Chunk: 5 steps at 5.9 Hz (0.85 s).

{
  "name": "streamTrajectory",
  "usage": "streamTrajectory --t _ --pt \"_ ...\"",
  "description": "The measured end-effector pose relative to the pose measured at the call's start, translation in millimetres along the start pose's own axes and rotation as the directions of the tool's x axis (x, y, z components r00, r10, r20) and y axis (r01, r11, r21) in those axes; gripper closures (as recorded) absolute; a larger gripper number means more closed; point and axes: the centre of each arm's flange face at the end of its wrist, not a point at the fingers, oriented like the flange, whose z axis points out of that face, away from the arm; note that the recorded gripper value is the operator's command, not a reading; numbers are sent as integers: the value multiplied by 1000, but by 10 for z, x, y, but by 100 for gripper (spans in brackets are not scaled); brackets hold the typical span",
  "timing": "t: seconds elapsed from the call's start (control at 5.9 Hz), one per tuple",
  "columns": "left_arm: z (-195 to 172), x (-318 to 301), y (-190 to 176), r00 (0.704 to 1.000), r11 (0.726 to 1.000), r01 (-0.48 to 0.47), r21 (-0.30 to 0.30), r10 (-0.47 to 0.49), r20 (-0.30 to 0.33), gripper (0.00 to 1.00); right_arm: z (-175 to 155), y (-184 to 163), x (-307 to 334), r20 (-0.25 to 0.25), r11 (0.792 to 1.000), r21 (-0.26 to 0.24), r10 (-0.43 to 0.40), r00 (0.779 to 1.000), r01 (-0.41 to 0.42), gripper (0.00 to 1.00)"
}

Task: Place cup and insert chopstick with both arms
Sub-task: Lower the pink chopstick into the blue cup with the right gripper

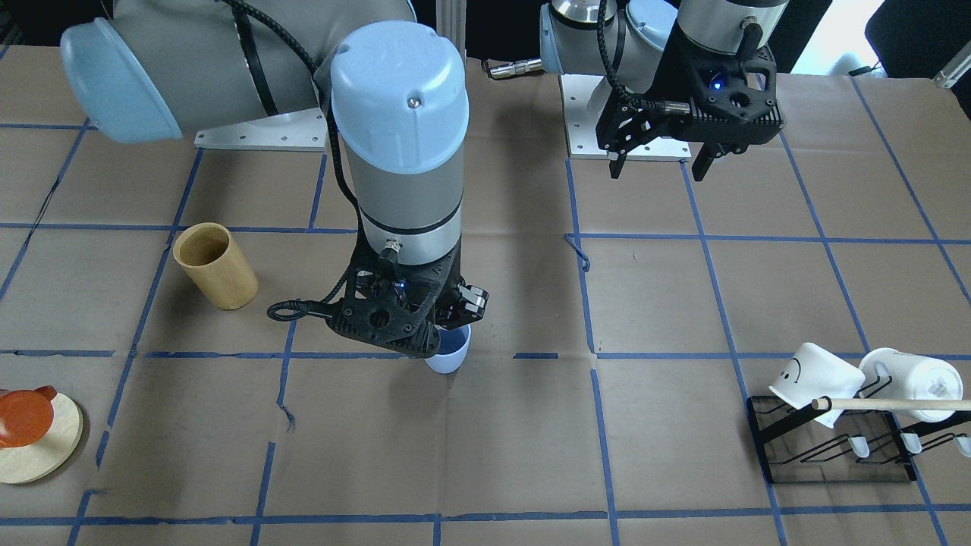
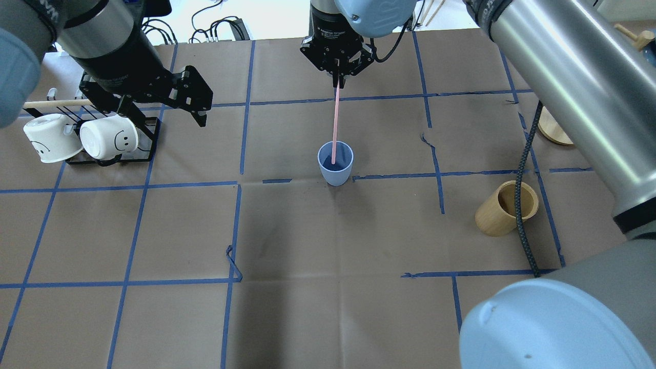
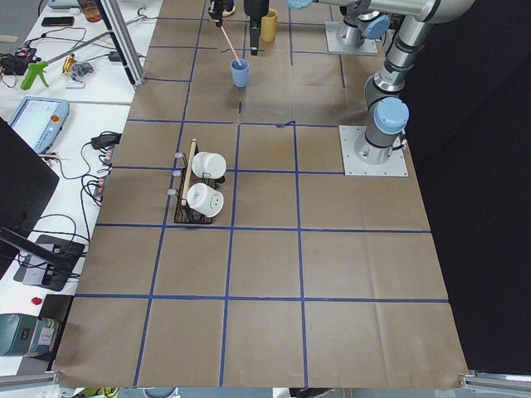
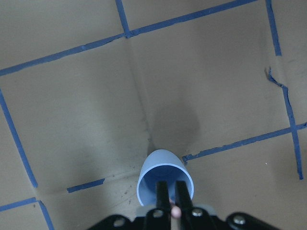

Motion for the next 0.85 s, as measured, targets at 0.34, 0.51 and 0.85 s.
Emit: streamTrajectory --t 0.34,0.51,0.85 --pt "-13 10 29 1000 1000 0 3 0 -4 1 371 24 2 -13 1000 -22 -8 1000 8 93" --pt "-19 11 40 1000 1000 -1 4 1 -5 1 490 39 10 -15 1000 -26 -9 1000 9 41" --pt "-29 4 57 1000 1000 -2 6 2 -5 1 558 34 4 -10 1000 -24 -9 1000 9 0"
